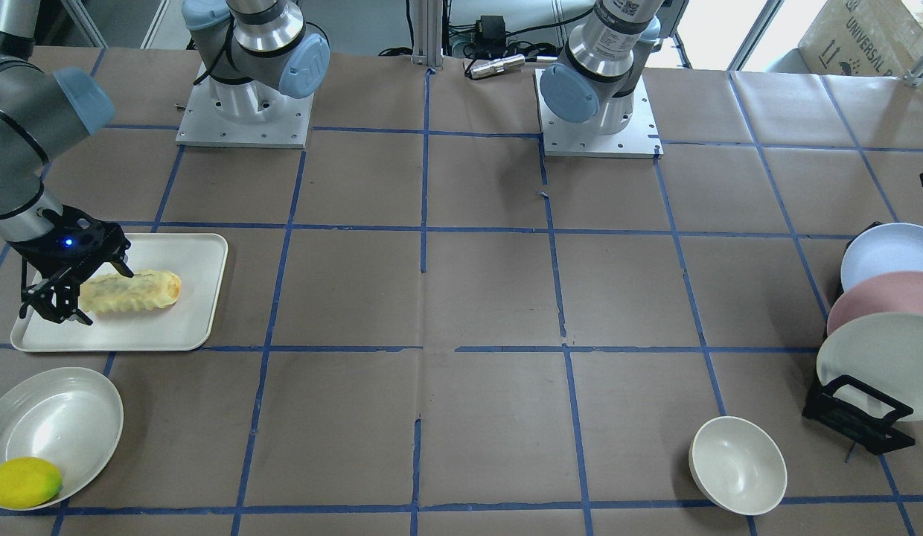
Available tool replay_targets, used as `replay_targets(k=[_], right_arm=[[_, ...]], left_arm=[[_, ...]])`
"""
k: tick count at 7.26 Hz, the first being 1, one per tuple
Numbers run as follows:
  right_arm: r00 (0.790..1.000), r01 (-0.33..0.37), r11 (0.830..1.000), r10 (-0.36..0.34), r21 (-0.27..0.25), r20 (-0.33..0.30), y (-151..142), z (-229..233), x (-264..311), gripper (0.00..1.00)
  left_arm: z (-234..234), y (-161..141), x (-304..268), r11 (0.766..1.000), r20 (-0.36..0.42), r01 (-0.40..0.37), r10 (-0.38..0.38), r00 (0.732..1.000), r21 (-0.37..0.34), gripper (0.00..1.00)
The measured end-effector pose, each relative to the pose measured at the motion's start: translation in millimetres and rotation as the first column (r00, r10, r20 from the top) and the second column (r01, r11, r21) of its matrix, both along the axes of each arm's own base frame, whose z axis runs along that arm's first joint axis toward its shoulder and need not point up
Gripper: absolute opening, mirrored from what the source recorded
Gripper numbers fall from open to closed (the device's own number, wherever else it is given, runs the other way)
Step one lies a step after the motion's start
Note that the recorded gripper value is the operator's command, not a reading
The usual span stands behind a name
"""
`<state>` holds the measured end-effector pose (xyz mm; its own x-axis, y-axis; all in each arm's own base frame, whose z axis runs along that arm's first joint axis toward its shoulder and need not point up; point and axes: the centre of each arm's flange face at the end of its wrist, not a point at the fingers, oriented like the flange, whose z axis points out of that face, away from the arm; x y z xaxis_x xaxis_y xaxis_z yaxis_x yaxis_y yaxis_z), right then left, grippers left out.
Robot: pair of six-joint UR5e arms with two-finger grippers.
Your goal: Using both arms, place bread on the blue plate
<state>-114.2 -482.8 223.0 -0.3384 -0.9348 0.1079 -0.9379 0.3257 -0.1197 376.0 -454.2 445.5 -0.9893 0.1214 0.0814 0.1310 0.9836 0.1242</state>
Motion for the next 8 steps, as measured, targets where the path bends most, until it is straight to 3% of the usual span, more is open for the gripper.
replay_targets(k=[2,3,4,5,6,8], right_arm=[[1.000,0.000,1.000,-0.001,0.023,0.021,-1.7,-22.3,1.1,0.99],[0.999,0.007,0.999,-0.009,0.047,0.033,0.2,-33.6,2.1,0.80],[0.999,0.020,0.997,-0.023,0.069,0.042,3.4,-43.3,3.4,0.43],[0.998,0.046,0.996,-0.049,0.080,0.044,5.5,-47.1,4.1,0.22],[0.995,0.086,0.992,-0.090,0.087,0.042,6.8,-47.2,4.0,0.11],[0.987,0.161,0.983,-0.162,0.092,0.011,8.0,-38.3,1.4,0.08]], left_arm=[[-51.3,13.6,90.6,1.000,-0.084,-0.019,0.019,0.996,0.000,1.00],[-66.4,10.6,126.8,1.000,-0.104,-0.016,0.016,0.994,-0.002,1.00],[-82.4,1.7,157.4,1.000,-0.129,0.001,-0.001,0.992,0.001,1.00],[-110.8,-9.9,182.3,1.000,-0.175,0.021,-0.020,0.984,0.003,1.00],[-140.7,-19.8,196.9,0.999,-0.227,0.041,-0.040,0.973,-0.003,1.00],[-175.4,-25.4,204.0,0.998,-0.307,0.070,-0.066,0.949,0.003,1.00]])
